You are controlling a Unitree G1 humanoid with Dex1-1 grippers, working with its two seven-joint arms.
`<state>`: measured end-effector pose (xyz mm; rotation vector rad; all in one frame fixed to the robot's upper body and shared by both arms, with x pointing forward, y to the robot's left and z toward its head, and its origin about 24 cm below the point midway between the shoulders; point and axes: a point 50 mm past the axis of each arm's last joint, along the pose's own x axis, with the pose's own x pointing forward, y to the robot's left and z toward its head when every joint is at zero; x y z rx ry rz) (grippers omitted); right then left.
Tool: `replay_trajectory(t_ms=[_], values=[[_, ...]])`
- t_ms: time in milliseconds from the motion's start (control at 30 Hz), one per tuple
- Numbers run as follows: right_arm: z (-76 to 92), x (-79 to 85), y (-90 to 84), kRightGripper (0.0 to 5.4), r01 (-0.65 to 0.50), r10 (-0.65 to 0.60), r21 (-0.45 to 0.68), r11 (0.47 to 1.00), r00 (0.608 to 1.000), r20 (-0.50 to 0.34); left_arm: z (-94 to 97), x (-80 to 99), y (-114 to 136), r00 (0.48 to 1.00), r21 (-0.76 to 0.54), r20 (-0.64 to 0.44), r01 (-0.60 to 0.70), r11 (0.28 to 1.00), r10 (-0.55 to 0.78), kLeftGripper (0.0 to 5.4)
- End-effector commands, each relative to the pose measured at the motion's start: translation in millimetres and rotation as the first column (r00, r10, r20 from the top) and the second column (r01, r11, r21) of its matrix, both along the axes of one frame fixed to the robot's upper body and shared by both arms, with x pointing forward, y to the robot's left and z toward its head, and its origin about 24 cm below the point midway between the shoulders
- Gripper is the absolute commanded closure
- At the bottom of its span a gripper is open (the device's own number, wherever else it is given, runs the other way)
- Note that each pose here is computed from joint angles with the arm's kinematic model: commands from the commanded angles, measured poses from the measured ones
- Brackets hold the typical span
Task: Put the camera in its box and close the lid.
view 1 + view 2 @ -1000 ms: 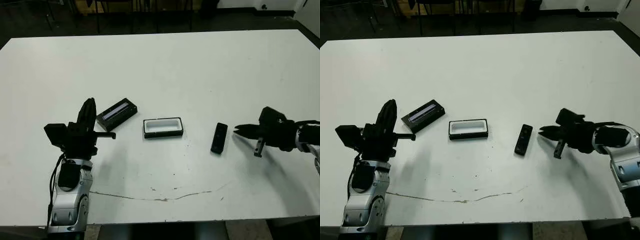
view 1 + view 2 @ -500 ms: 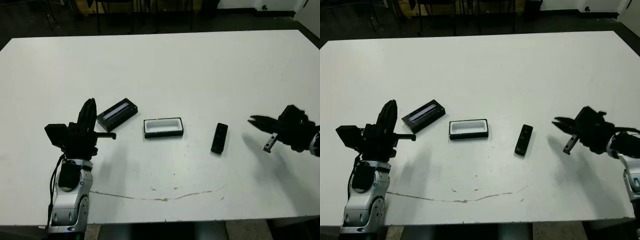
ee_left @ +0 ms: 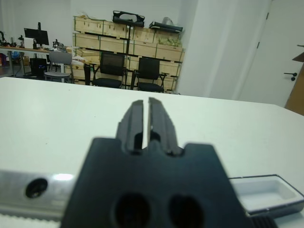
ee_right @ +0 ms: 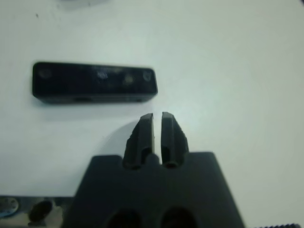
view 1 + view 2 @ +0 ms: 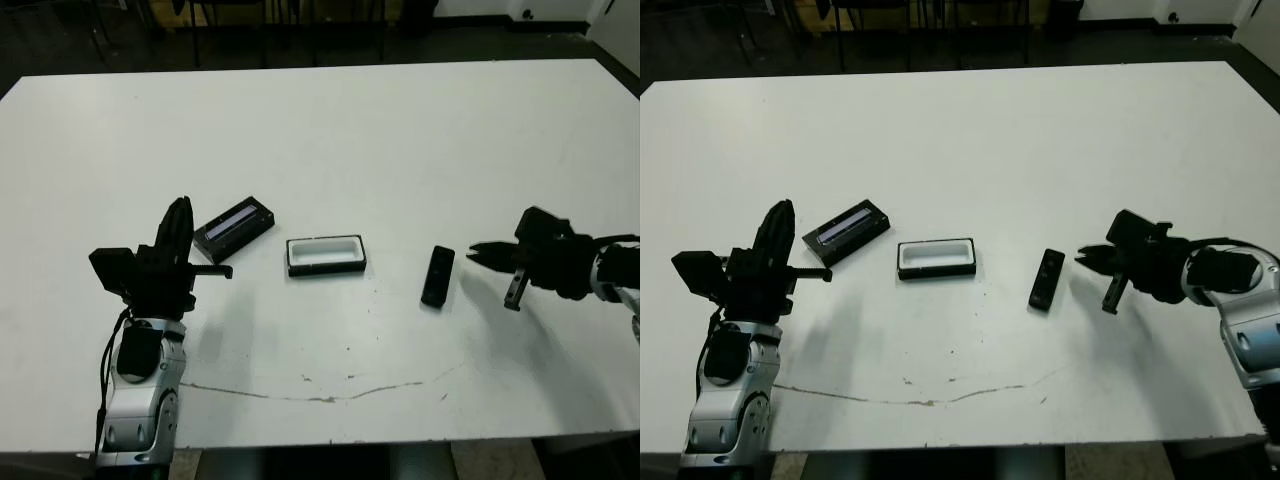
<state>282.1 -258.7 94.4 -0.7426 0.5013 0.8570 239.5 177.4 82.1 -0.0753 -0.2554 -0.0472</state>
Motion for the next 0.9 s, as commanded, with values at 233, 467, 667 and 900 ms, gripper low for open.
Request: replay_trajectory(t_ms=[233,467,667,900], values=[[-17.5,8.8,8.1,5.4,-0.101,0.102,0.022,0.995,0.994,-0.049,-5.6,-1.9,2.4,0.999,0.021,-0.033,-0.011,1.0,0.012,5.39],[-19.5,11.0,14.4,5.4,-0.106,0.107,0.01,0.994,0.991,-0.077,-6.1,-2.0,2.7,1.0,0.021,-0.028,-0.012,1.0,0.013,5.39],[-15.1,12.2,28.0,5.4,-0.14,0.138,-0.023,0.99,0.987,-0.077,-6.9,-2.2,2.2,0.999,0.014,-0.033,-0.014,1.0,0.014,5.39],[-14.9,18.8,45.4,5.4,-0.154,0.151,-0.053,0.987,0.986,-0.069,-7.1,-2.4,1.3,0.999,0.004,-0.039,-0.014,1.0,0.014,5.39]])
